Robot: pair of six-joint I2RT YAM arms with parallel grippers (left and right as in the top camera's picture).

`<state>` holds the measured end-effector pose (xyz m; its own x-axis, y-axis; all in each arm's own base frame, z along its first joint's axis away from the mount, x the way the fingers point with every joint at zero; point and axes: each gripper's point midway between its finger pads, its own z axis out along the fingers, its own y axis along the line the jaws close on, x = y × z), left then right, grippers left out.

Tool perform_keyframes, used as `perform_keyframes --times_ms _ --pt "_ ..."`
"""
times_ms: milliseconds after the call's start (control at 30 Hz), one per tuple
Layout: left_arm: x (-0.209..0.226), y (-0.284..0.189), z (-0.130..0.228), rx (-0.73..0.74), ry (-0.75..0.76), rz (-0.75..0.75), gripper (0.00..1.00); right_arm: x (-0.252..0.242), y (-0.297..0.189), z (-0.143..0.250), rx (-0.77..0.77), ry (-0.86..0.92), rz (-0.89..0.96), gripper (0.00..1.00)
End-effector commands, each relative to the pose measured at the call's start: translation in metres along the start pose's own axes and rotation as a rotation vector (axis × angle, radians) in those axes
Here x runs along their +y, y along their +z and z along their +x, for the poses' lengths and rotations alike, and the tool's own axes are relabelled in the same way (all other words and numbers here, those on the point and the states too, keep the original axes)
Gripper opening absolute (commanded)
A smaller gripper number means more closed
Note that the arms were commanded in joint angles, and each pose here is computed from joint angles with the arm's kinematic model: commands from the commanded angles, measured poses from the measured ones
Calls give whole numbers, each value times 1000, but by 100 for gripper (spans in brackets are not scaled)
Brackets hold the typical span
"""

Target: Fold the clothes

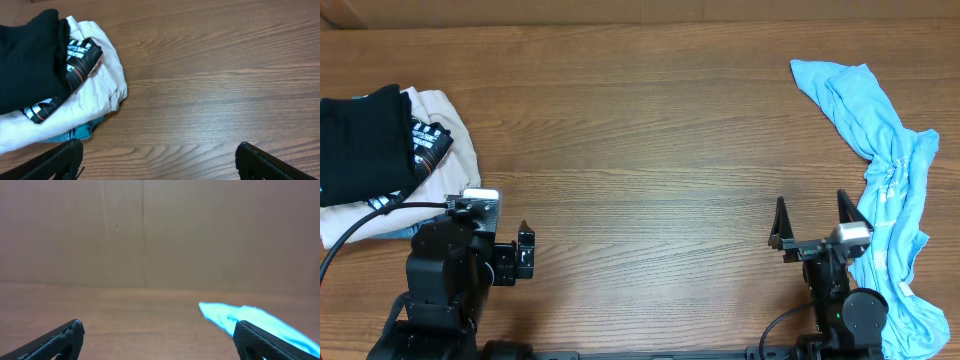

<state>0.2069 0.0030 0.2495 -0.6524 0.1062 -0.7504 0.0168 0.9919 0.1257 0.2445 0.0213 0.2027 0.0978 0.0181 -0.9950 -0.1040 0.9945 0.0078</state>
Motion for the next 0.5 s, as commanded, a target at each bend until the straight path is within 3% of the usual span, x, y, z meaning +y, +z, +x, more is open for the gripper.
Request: perform_keyframes --times_ms 0,467 --pt "0 -2 -2 -12 18 1 100 2 -1 23 83 2 -14 100" --pt "0 -2 -2 -12 18 1 100 0 -2 32 120 34 -3 100"
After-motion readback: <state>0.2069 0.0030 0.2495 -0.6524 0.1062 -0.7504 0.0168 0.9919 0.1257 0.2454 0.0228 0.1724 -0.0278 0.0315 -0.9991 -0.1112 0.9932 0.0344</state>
